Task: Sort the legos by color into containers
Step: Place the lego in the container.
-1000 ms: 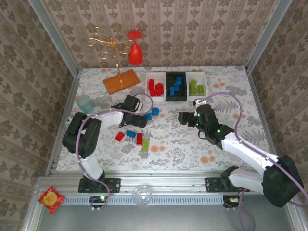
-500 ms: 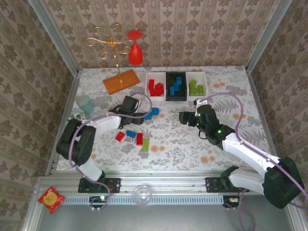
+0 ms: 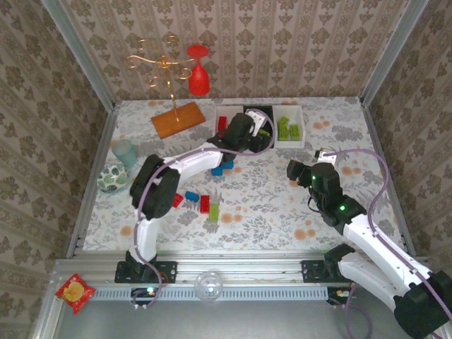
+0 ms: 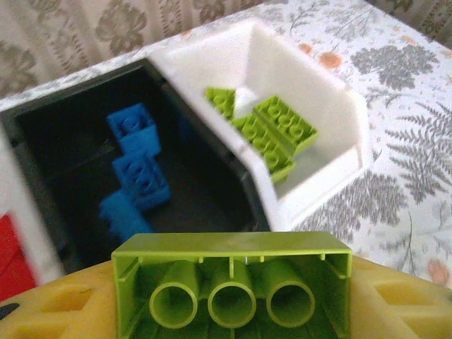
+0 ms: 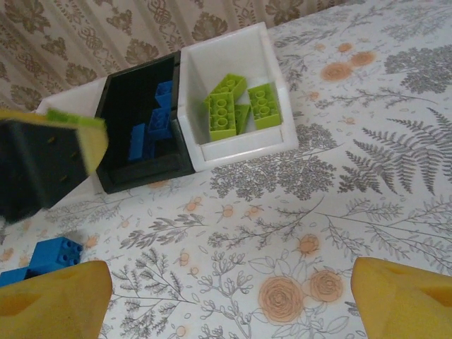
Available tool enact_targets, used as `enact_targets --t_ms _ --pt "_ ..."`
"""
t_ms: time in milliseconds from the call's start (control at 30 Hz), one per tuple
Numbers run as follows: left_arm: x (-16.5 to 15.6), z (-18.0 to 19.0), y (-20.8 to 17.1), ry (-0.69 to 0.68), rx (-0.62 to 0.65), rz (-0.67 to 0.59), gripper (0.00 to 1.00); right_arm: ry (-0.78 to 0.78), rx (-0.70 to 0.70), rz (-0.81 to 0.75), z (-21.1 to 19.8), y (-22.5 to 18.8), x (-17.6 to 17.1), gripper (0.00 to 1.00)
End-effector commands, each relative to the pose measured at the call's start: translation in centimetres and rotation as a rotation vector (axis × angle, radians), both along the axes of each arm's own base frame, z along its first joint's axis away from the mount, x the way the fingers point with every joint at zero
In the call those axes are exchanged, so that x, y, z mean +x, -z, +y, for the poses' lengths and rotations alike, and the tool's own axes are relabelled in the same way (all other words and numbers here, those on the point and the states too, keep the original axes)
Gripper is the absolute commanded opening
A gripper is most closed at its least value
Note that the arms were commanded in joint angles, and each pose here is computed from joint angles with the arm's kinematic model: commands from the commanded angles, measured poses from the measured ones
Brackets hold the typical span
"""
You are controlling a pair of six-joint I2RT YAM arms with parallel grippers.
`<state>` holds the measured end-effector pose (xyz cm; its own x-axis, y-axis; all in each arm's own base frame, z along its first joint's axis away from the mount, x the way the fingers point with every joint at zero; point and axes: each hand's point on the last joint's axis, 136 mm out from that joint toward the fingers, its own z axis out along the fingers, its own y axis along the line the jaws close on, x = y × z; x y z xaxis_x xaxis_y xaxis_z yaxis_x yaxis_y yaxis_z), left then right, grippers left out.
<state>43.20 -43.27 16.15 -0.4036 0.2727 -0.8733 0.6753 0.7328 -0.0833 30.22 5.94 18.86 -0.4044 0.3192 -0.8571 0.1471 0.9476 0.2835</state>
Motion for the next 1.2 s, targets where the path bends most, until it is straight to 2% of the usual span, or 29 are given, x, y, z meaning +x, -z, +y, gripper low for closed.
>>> enact_targets --t_ms 0,233,400,533,633,767,900,967,1067,1167 --pt "1.2 -3.2 -0.1 0.066 -0.016 -0.043 0.59 0.052 -0.005 0.028 -1.2 0.9 -0.8 0.9" --pt "4.0 -8.6 1.0 0.114 0.005 -0.111 0.59 0.063 -0.006 0.021 -1.6 0.9 -1.3 0.89" --pt "5.8 -11.1 1.6 0.127 0.022 -0.144 0.6 0.062 -0.007 0.023 -1.7 0.9 -1.5 0.89" --pt "7.0 -11.6 1.8 0.103 0.029 -0.179 0.72 0.062 -0.005 0.017 -1.9 0.9 -1.7 0.89" --pt "7.2 -11.6 0.6 0.103 0.015 -0.209 0.85 0.06 -0.001 0.011 -1.9 0.8 -1.8 0.89" --pt "6.5 -11.0 -1.8 0.109 0.02 -0.209 0.89 0.058 0.002 0.017 -1.8 0.9 -1.9 0.89" --pt "4.4 -8.1 -4.7 0.094 0.054 -0.187 0.88 0.053 0.003 0.033 -1.8 1.2 -2.2 0.89" --pt "2.1 -5.4 -5.9 0.084 0.06 -0.176 0.88 0.029 0.0 0.049 -1.4 1.4 -2.3 0.89" --pt "-0.9 0.3 -6.8 0.008 0.058 -0.169 0.89 -0.063 0.008 0.082 0.8 2.1 -2.4 0.87" --pt "-2.8 7.0 -6.4 -0.088 0.05 -0.087 0.88 -0.179 -0.014 0.147 5.0 3.6 -2.7 0.86"
